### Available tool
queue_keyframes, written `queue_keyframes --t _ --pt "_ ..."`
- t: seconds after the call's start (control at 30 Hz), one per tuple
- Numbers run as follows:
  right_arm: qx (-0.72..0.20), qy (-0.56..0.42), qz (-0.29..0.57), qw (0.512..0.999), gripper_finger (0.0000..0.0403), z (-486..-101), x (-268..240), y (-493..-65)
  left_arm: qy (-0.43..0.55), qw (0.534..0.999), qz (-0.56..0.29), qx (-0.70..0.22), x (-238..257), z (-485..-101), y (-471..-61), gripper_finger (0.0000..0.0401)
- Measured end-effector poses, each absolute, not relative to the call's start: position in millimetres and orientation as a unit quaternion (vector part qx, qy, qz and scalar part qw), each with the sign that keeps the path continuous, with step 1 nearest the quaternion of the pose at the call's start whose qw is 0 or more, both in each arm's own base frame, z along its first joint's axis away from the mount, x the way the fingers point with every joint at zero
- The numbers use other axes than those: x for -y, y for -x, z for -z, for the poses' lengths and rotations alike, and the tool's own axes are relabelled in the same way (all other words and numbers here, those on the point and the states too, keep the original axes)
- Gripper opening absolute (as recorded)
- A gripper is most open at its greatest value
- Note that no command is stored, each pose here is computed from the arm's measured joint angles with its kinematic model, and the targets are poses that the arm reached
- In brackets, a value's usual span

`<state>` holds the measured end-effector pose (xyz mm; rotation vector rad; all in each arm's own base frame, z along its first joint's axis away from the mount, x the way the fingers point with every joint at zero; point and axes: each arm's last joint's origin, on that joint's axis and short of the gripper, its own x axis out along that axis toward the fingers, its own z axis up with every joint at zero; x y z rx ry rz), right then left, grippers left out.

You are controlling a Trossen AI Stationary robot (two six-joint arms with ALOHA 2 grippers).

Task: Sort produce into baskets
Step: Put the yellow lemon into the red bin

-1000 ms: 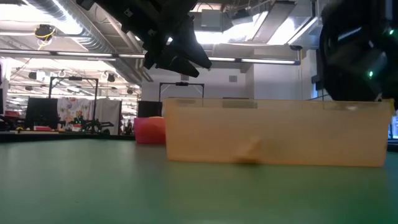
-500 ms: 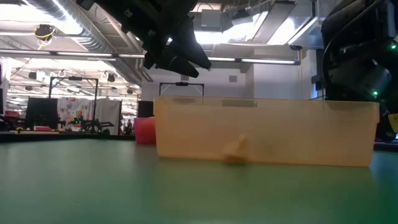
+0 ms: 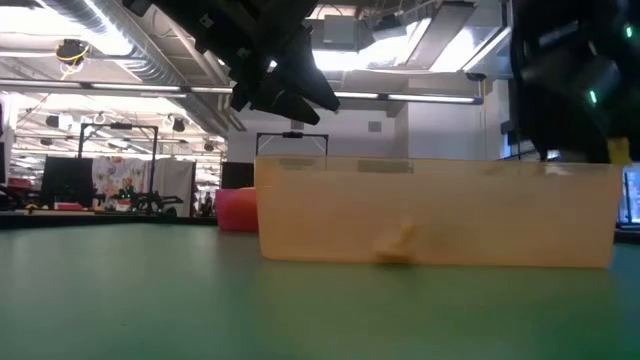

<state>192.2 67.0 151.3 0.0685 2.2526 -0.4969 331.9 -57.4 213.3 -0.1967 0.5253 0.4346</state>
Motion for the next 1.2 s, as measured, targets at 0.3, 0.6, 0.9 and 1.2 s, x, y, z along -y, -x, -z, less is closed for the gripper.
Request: queue_keyframes --t 0.3,0.6,0.9,1.2 --pt "-0.804 0.011 0.200 0.559 0.0230 -218.3 -66.8 -211.5 0.096 0.938 -0.213 -0.257 57.6 -213.4 -331.9 0.0225" --pt "-0.657 0.087 0.216 0.717 0.0230 -249.8 -58.7 -228.7 0.092 0.938 -0.213 -0.257 57.4 -213.4 -331.8 0.0225" --pt "-0.541 0.115 0.223 0.802 0.0231 -251.1 -18.5 -269.1 0.086 0.938 -0.223 -0.253 56.7 -213.9 -331.9 0.0225" --pt "-0.392 0.069 0.235 0.887 0.0232 -247.8 51.1 -299.9 0.076 0.935 -0.244 -0.246 55.4 -214.1 -331.4 0.0225"
